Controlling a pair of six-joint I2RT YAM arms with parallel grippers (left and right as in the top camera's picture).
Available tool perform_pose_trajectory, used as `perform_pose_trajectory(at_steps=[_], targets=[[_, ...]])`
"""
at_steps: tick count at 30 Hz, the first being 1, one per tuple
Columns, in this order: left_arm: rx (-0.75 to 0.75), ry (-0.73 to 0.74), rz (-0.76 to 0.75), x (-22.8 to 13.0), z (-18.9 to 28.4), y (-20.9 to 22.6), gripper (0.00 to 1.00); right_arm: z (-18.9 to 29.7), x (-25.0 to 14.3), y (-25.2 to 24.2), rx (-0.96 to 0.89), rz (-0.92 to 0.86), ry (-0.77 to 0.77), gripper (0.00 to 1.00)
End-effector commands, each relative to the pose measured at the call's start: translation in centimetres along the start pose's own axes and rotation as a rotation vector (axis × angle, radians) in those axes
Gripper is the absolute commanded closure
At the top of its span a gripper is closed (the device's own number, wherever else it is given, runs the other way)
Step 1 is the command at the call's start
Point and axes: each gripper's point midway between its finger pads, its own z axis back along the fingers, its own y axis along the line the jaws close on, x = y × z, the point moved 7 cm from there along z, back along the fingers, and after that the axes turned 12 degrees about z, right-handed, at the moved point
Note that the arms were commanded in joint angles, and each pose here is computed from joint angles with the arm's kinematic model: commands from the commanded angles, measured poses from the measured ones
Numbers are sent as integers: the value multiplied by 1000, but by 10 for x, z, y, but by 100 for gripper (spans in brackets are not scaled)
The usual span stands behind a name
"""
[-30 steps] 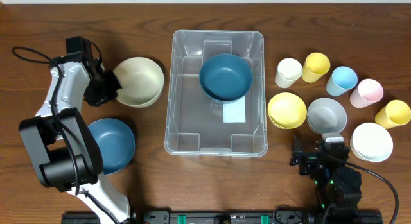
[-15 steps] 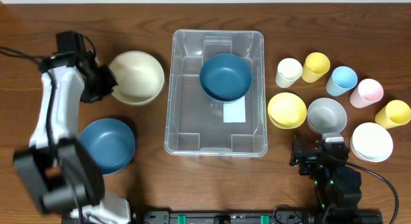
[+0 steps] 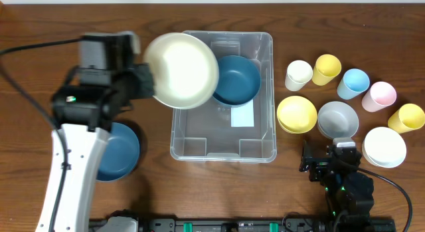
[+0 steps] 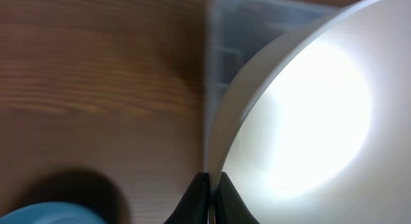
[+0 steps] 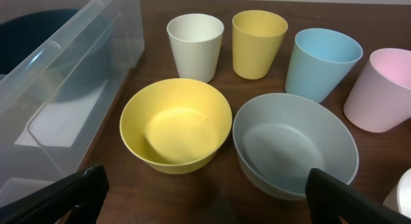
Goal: Pack container
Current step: 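Place the cream bowl into the bin and release it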
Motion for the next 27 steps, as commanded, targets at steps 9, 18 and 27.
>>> perform_pose_trajectory(at_steps=[9,18,27], targets=[[-60,148,-130,-20,-92,-57,94,0,-1,-2,-12,-10,-1,1],[-121,195,-123,-23,-143,-67,92,0,-1,-2,-12,-10,-1,1],[-200,133,-130,-7,-110,-81,68,0,-1,-2,-11,-10,-1,1]])
